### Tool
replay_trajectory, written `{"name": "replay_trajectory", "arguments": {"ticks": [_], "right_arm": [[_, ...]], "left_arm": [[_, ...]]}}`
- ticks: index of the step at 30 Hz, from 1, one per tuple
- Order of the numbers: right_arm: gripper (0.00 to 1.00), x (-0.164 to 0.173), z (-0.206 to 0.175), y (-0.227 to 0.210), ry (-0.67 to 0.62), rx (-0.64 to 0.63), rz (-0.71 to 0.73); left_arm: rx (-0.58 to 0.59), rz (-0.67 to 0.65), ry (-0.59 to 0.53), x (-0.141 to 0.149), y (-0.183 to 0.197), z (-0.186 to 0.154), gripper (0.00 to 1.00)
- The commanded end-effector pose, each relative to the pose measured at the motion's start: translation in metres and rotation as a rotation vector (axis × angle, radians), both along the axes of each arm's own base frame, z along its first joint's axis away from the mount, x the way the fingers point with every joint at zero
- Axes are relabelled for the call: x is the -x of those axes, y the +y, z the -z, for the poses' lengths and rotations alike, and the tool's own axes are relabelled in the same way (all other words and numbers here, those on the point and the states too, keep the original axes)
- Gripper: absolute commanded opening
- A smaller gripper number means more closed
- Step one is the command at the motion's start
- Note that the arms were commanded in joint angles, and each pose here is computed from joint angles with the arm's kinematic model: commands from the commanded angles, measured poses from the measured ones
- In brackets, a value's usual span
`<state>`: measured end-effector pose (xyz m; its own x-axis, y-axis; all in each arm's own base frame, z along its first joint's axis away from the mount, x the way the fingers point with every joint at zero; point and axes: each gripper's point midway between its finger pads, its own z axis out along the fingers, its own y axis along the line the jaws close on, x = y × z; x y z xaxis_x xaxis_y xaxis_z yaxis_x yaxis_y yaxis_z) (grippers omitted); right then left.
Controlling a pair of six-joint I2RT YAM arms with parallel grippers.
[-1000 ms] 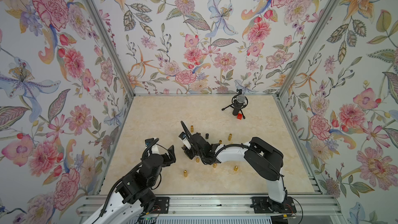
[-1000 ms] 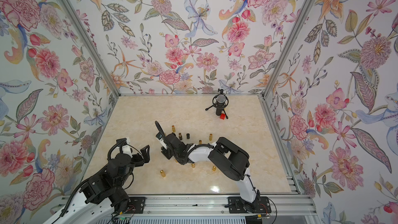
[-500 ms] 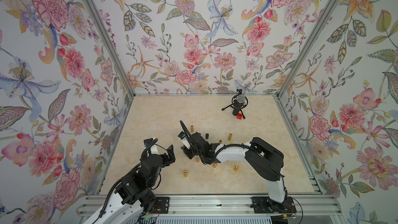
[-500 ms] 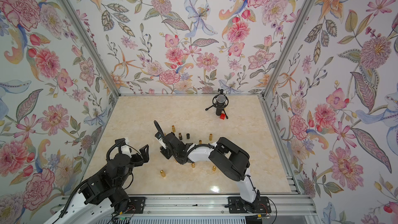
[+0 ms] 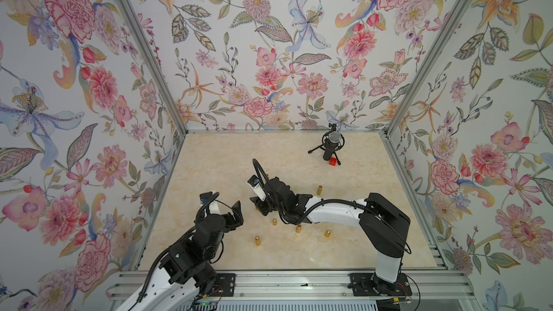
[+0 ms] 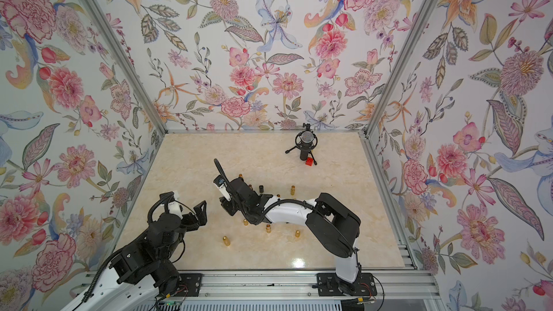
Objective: Open the lipstick cap
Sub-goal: Place the lipstick at the center of the board, then pick up the lipstick at the center of the board.
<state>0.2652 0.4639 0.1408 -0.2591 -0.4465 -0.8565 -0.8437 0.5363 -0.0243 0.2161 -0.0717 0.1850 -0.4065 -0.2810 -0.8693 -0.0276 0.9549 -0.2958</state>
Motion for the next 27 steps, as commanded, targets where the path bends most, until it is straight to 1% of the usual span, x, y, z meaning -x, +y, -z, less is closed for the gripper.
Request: {"name": "replay_trajectory", "arguments": {"ticks": [1, 6, 9, 13, 17, 20, 27], "right_arm": [[0.41, 0.017, -0.030, -0.010, 0.003, -0.020, -0.001], [0.44, 0.057, -0.039, -0.027, 0.056, -0.041, -0.045], [0.44, 0.087, -0.029, -0.031, 0.088, -0.022, -0.100], [0.45, 0.121, -0.005, -0.029, 0.127, 0.023, -0.174], [0.46, 0.136, 0.017, -0.026, 0.141, 0.054, -0.197], [0.46, 0.138, 0.033, -0.026, 0.146, 0.082, -0.188], [0.46, 0.137, 0.053, -0.022, 0.154, 0.112, -0.190]], "left_arm": [[-0.005, -0.050, -0.039, 0.000, 0.012, -0.022, 0.99], [0.003, -0.048, -0.067, 0.001, 0.014, -0.038, 0.99], [0.002, -0.047, -0.072, 0.001, 0.014, -0.043, 0.99], [-0.001, -0.048, -0.069, 0.001, 0.014, -0.046, 0.99], [0.011, -0.049, -0.065, 0.003, 0.015, -0.048, 0.99], [0.021, -0.045, -0.066, 0.003, 0.014, -0.048, 0.99], [0.023, -0.046, -0.065, 0.003, 0.014, -0.046, 0.99]]}}
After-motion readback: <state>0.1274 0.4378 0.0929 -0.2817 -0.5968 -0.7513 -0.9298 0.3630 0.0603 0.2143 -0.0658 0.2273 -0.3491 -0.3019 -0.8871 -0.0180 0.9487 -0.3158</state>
